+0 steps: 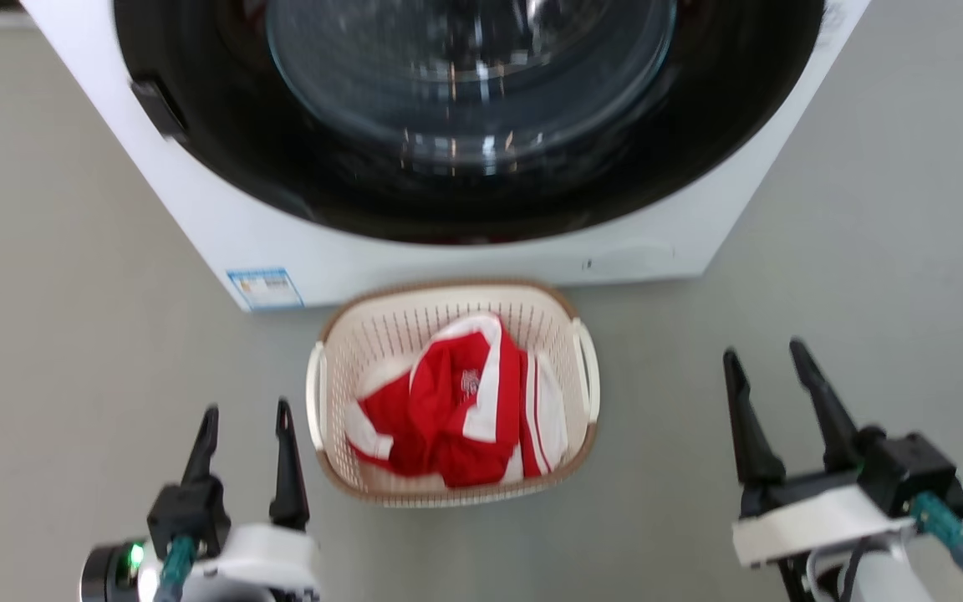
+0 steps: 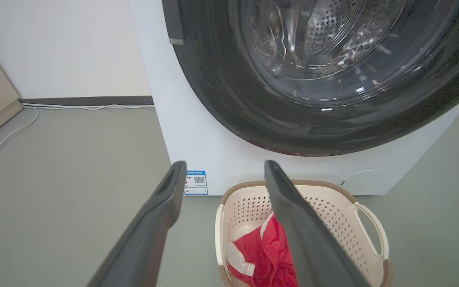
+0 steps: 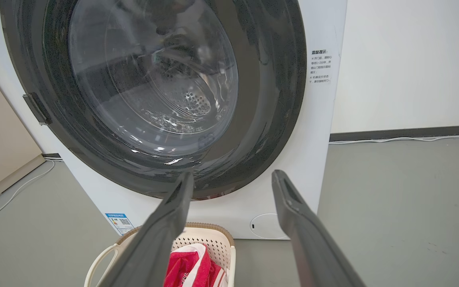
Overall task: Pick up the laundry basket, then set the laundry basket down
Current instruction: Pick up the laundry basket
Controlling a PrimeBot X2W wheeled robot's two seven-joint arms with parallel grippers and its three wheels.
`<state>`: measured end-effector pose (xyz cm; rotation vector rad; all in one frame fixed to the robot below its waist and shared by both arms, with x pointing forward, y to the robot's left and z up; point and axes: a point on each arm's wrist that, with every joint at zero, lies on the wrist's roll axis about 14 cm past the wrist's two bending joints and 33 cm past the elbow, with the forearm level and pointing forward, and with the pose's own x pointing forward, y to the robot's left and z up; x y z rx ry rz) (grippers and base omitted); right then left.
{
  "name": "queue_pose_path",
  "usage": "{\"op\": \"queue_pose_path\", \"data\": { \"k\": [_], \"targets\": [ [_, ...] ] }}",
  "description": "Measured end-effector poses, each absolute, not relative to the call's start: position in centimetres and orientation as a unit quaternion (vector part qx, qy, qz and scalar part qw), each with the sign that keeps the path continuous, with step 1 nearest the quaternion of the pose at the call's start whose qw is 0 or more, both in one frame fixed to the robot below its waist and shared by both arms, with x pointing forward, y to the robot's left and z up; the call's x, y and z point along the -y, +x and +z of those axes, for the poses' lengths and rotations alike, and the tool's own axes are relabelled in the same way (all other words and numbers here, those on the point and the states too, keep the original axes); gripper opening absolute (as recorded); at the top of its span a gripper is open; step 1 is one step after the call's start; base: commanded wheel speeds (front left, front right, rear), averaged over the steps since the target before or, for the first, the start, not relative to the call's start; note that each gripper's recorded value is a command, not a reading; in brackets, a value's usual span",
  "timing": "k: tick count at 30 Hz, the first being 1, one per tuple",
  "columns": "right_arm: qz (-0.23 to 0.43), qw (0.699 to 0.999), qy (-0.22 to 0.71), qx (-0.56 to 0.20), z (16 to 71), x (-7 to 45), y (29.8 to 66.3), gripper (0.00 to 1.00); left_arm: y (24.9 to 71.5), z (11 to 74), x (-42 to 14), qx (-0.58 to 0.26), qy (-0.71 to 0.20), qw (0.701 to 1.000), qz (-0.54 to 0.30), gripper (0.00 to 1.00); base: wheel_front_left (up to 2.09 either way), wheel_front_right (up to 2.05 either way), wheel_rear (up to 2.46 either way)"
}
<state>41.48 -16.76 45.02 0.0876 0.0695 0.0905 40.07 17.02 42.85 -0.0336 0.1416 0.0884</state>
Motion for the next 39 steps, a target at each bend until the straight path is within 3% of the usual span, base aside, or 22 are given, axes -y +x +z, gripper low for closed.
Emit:
{"op": "queue_pose_path", "data": {
  "k": [17, 39],
  "targets": [
    [0.032, 0.998, 0.048, -0.009, 47.5, 17.5, 35.0, 1.00, 32.7, 46.5, -17.7, -0.030, -0.018, 0.998, 0.056, 1.00, 0.00, 0.00, 0.00],
    [0.018, 0.998, 0.058, -0.013, 47.2, 18.2, 33.6, 1.00, 32.3, 46.7, -17.8, -0.026, -0.017, 0.998, 0.052, 1.00, 0.00, 0.00, 0.00]
  ]
}}
